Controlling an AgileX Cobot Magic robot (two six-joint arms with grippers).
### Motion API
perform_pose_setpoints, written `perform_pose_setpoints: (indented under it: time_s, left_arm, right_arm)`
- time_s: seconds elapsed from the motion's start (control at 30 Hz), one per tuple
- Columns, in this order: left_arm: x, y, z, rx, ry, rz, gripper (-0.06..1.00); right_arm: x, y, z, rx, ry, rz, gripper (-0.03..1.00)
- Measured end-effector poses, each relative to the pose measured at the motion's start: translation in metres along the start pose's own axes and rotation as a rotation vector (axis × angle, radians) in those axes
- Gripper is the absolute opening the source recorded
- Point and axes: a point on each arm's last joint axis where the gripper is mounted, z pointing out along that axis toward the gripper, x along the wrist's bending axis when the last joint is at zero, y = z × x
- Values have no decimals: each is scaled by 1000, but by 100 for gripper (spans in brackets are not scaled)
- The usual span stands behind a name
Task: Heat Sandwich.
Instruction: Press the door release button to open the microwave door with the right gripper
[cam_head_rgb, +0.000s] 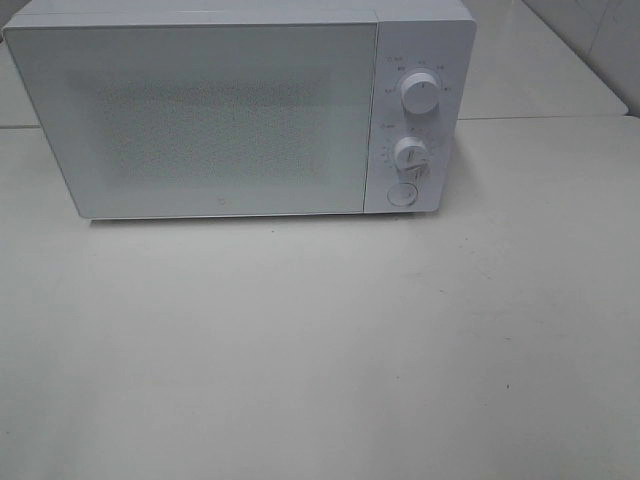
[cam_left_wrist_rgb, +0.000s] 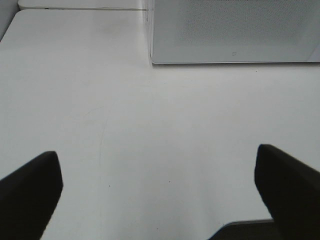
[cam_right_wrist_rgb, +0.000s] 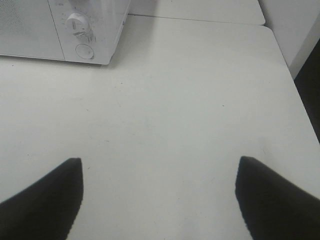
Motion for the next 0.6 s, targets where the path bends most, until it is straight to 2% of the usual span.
perform_pose_setpoints:
  time_s: [0.6]
  left_arm:
    - [0,0,0,0,0,0,97]
  right_arm:
    - [0,3,-3,-14,-2,5,76]
